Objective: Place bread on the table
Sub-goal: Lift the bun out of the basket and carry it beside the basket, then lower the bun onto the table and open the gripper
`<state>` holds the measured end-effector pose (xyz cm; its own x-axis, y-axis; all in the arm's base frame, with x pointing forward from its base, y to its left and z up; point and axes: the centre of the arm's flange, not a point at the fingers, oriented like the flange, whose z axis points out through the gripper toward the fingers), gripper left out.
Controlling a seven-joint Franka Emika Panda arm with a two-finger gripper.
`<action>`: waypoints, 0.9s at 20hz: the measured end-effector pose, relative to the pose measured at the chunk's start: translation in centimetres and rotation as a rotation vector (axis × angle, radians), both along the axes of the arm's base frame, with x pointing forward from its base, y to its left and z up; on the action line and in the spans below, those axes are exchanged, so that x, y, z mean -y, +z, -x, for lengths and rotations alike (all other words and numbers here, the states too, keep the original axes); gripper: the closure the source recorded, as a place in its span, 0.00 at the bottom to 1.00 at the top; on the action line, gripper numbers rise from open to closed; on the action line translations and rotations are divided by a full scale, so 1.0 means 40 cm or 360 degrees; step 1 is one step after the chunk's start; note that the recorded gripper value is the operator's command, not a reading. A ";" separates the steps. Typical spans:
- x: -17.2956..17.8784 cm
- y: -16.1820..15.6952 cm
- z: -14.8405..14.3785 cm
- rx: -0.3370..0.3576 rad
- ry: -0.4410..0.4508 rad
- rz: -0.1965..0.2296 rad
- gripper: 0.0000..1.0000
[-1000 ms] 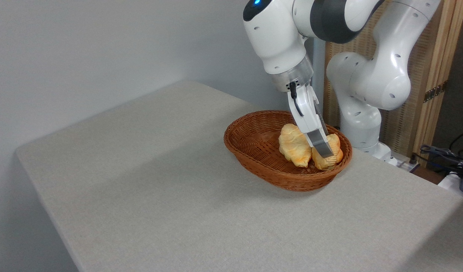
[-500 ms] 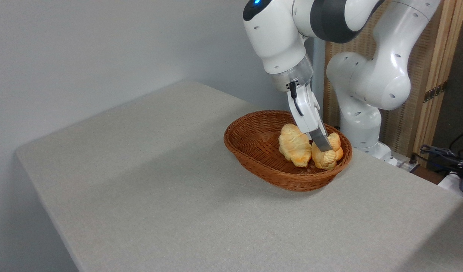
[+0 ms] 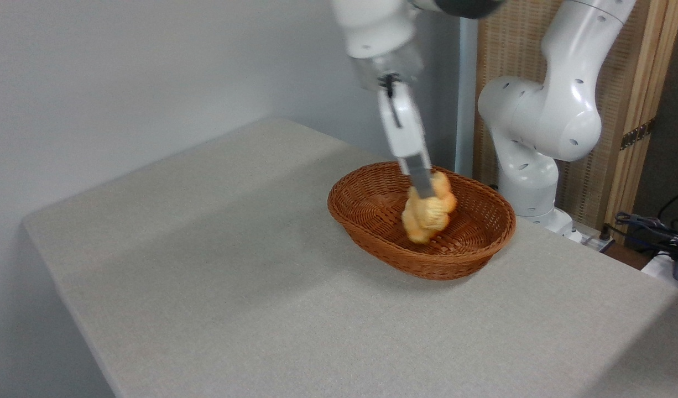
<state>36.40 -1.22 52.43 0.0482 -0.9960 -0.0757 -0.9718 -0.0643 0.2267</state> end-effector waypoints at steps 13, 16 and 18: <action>0.250 -0.040 -0.427 0.0101 0.0207 -0.0016 0.53; 0.319 -0.104 -0.448 0.0103 0.0191 -0.0035 0.53; 0.348 -0.139 -0.452 0.0078 0.0170 -0.0050 0.33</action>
<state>54.47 -15.16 46.86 0.1581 -0.9822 -0.1015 -0.9690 -0.1741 0.1755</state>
